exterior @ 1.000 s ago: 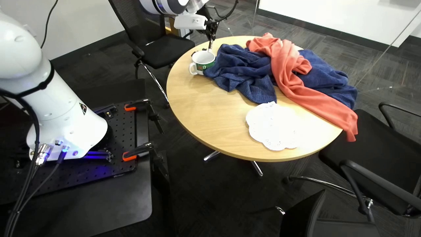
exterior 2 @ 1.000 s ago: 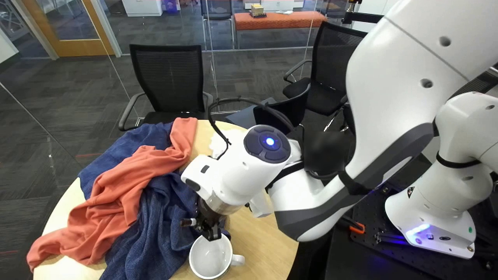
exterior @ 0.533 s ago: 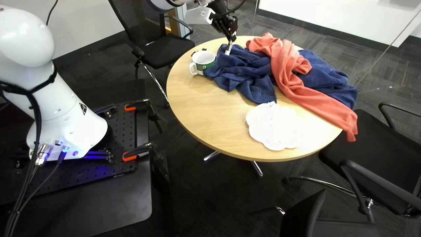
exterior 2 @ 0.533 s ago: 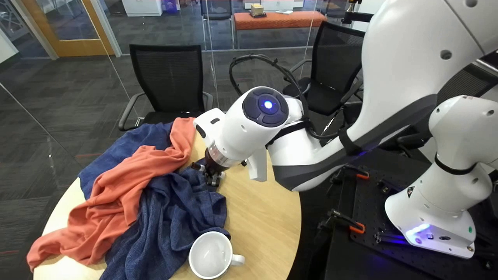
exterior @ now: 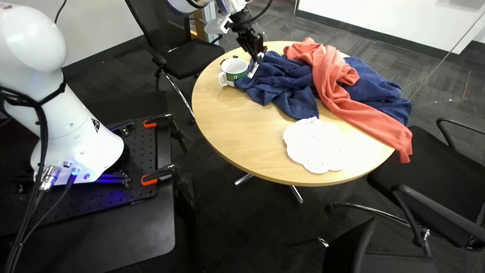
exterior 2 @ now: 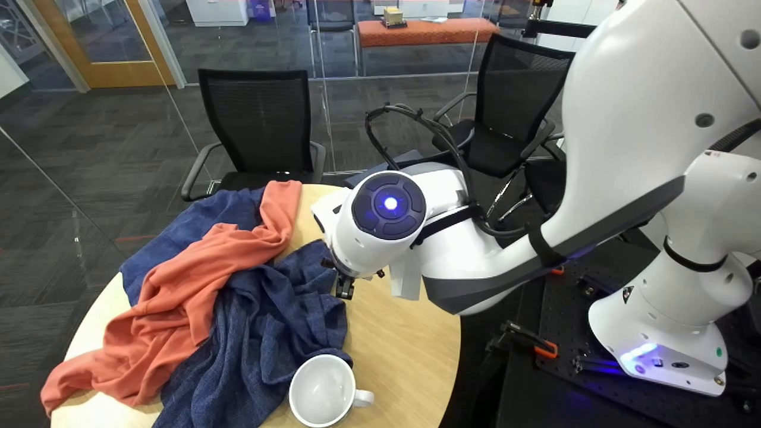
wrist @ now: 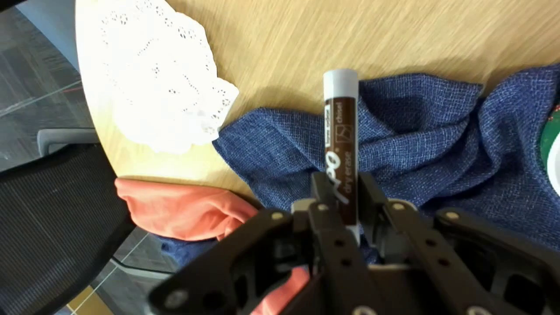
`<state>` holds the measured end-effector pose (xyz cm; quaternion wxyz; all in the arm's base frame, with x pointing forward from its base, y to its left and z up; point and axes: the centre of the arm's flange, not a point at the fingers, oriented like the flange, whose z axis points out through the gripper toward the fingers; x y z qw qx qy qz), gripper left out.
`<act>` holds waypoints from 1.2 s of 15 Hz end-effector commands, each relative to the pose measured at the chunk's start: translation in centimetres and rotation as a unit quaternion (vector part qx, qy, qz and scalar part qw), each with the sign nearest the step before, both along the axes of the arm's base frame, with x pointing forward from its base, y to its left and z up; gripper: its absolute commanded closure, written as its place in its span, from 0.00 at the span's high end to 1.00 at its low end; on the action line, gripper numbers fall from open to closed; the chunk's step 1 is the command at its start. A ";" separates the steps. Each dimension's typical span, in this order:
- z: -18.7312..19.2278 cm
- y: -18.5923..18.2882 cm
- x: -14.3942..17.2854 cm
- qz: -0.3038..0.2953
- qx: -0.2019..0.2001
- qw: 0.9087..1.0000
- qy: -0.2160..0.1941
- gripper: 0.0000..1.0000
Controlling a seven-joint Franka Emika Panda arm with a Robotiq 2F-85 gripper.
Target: Remove the black marker from the white and green mug and put it on the table
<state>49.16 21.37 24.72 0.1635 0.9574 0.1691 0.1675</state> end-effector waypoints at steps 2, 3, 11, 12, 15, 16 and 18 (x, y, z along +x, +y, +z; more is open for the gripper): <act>-0.1 0.3 -1.0 -0.021 -0.002 1.000 0.014 0.05; -0.3 0.4 -1.1 -0.022 -0.001 1.000 0.016 0.05; -1.6 -0.4 -0.8 -0.014 0.029 0.998 0.045 0.05; -2.0 -0.5 -0.6 -0.017 0.033 0.998 0.053 0.05; -2.8 -1.0 -0.2 -0.025 0.047 0.996 0.078 0.05; -3.0 -1.1 -0.1 -0.028 0.051 0.995 0.083 0.05; -3.5 -1.4 0.1 -0.031 0.053 0.994 0.096 0.05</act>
